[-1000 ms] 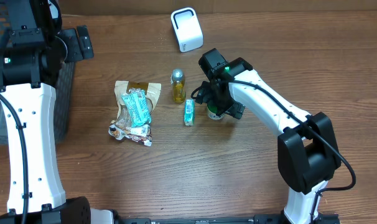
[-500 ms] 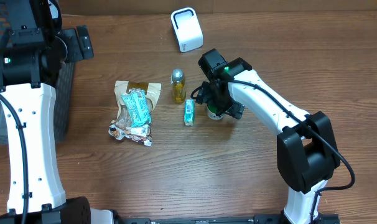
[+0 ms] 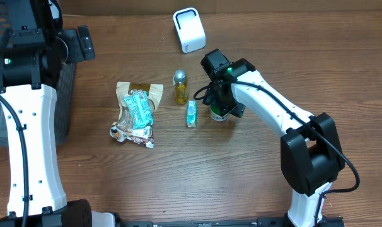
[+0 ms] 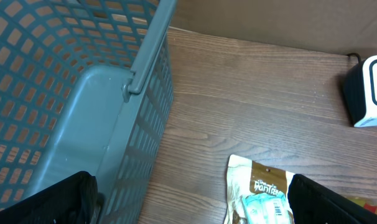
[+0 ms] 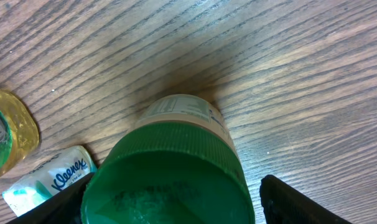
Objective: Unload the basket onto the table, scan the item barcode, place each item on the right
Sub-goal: 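Close the right gripper around the green-lidded jar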
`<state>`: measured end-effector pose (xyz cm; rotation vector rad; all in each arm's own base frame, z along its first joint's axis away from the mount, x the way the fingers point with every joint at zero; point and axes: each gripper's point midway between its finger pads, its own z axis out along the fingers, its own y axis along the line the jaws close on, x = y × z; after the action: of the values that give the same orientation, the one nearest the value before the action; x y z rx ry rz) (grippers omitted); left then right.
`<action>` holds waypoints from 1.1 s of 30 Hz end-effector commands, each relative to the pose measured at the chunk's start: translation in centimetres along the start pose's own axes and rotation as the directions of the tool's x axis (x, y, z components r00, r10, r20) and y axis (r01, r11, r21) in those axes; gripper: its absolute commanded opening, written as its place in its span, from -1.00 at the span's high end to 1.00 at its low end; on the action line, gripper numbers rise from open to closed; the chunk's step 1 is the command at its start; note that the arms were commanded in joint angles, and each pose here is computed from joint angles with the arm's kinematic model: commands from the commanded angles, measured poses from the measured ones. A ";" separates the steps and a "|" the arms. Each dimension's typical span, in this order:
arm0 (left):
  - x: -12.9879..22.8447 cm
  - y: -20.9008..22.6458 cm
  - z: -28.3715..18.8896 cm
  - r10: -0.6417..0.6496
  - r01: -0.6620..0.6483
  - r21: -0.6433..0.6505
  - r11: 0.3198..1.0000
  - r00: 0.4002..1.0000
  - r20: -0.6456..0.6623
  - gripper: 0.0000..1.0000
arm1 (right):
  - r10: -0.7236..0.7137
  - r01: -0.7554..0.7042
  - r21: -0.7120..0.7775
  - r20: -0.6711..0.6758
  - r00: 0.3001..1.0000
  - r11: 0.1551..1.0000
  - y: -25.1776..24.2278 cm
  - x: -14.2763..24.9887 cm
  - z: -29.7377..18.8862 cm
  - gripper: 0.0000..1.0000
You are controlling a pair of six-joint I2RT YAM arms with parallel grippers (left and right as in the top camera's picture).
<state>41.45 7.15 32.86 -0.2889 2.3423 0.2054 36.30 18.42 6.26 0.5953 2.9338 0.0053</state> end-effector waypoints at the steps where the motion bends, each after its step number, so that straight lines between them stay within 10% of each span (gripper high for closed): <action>1: 0.0 -0.1 0.1 0.016 -0.016 0.002 1.000 1.000 -0.003 -0.99 | 0.006 -0.006 0.022 0.016 1.000 1.000 -0.5 -0.5 0.4 -0.55; 10: 0.0 -0.1 0.1 0.016 -0.016 0.002 1.000 1.000 -0.003 -0.99 | 0.002 -0.001 0.050 -0.009 1.000 0.999 -1.2 0.2 0.4 -0.08; 19: 0.0 -0.1 0.1 0.016 -0.016 0.002 1.000 1.000 -0.003 -0.99 | -0.038 0.041 0.076 -0.038 0.999 0.996 -1.9 0.8 0.3 -0.01; 33: 0.0 -0.1 0.1 0.016 -0.016 0.002 1.000 1.000 -0.003 -0.99 | -0.428 0.437 0.027 -0.162 0.889 0.899 -2.6 2.9 0.1 -0.33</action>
<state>41.45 7.15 32.86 -0.2889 2.3423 0.2054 33.11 17.26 6.23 0.0340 3.1316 -0.0907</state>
